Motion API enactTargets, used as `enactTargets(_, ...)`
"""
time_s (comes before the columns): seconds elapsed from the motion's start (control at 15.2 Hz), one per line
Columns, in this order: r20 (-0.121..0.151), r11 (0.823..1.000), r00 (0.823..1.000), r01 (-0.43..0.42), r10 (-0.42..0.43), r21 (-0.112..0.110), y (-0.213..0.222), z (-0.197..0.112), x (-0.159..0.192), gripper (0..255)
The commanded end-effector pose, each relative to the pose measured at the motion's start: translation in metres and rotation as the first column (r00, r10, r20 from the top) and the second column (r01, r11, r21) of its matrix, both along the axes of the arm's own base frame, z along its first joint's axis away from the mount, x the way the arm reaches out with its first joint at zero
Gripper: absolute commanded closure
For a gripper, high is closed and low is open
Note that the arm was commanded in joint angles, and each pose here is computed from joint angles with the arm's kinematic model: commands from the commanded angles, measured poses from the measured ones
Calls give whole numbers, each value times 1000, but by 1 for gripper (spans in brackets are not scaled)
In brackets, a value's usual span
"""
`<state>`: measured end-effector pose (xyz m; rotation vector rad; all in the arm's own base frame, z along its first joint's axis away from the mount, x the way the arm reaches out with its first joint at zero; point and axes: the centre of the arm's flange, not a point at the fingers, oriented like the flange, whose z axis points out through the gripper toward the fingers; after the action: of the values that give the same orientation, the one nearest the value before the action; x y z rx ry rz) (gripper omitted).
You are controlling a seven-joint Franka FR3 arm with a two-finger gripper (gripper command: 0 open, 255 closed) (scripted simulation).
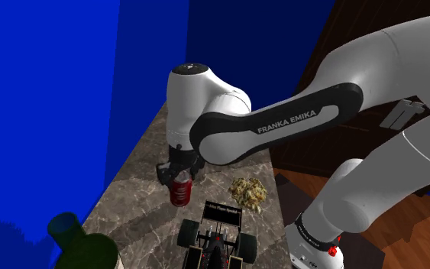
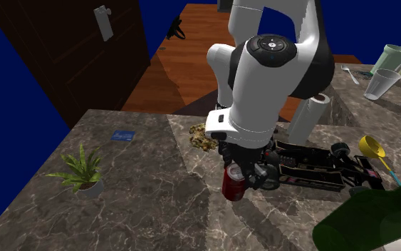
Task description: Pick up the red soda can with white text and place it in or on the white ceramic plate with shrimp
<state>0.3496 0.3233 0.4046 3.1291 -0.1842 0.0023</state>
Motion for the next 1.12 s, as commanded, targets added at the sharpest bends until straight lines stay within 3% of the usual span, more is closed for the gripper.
enactTargets(0.0, 0, 1000, 1000, 0, 0, 0, -1, 12, 0, 255)
enactTargets(0.92, 0, 1000, 1000, 0, 0, 0, -1, 84, 0, 255)
enactTargets(1.06, 0, 1000, 1000, 0, 0, 0, -24, 87, -12, 255)
